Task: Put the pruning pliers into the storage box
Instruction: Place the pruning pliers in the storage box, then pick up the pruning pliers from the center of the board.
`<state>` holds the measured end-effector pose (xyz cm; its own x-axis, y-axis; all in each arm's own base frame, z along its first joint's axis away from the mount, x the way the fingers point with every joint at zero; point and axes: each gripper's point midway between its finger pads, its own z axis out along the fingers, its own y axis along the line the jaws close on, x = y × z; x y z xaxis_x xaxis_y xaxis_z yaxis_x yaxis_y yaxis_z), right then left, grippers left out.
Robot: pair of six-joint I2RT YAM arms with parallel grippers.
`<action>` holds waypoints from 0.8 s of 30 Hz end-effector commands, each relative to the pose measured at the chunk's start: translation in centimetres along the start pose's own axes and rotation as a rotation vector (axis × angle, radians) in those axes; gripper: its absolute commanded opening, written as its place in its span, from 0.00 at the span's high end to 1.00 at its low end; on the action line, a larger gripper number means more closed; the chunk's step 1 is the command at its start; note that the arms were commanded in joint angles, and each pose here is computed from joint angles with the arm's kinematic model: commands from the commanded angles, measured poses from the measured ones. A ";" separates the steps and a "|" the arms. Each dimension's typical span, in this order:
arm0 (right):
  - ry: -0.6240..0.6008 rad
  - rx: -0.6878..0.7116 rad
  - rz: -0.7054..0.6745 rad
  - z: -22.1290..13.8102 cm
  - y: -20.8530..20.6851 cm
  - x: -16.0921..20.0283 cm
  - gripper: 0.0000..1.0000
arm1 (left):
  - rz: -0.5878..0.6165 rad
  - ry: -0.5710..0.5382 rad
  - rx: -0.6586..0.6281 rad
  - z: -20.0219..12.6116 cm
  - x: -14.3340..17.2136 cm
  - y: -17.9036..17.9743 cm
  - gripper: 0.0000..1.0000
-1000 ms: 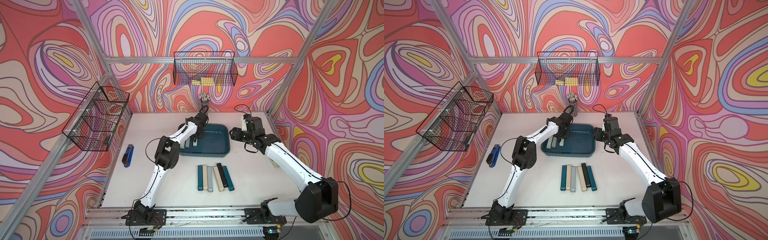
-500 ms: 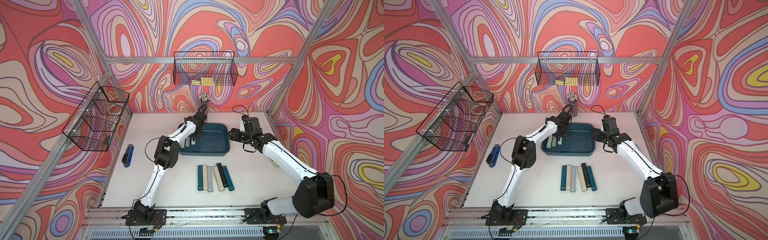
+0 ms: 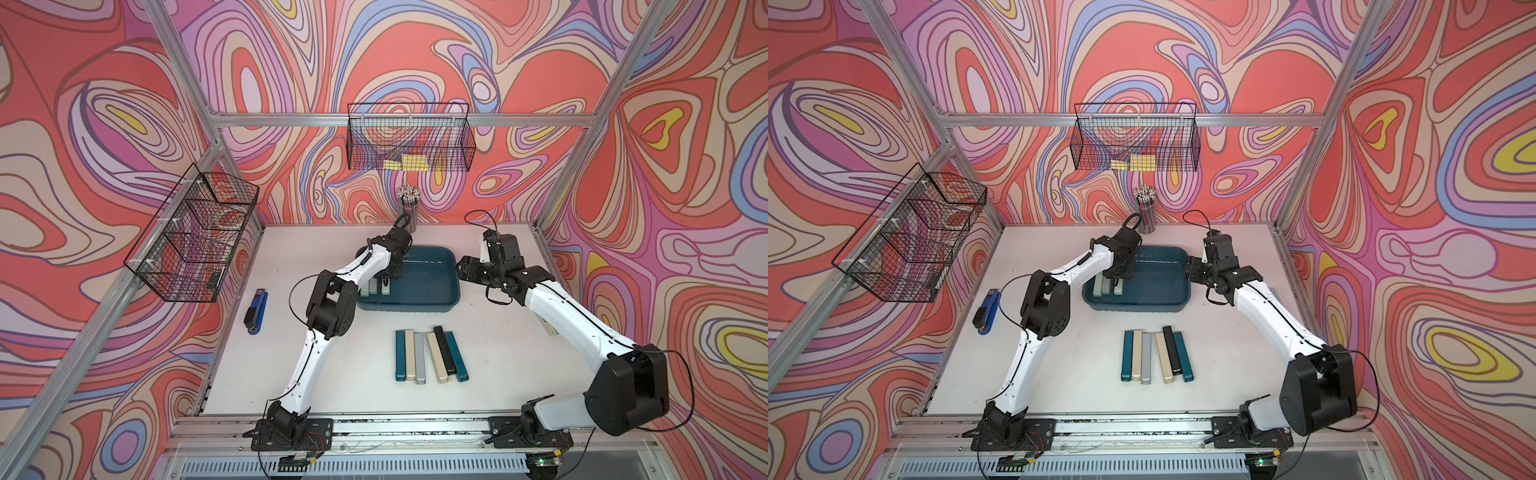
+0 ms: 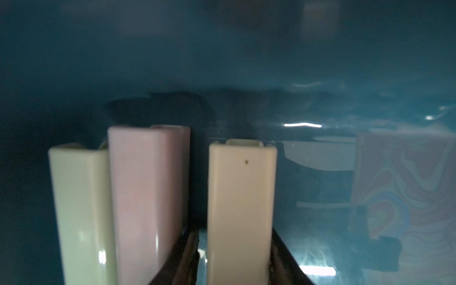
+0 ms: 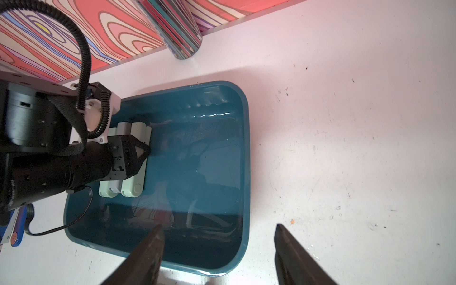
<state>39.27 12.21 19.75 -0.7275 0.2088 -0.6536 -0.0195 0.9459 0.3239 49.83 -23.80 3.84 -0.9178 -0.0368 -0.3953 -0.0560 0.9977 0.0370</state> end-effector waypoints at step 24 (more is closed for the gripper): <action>-0.092 0.021 -0.049 -3.3 0.9 -3.6 0.30 | 0.078 -0.009 0.299 -18.4 11.0 1.7 0.46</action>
<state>39.02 11.33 24.12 -0.6705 0.1987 -0.7148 -0.0291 0.9557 0.2930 35.22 -22.67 17.35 -0.8947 0.0086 -0.4465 0.0977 0.9794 -0.1769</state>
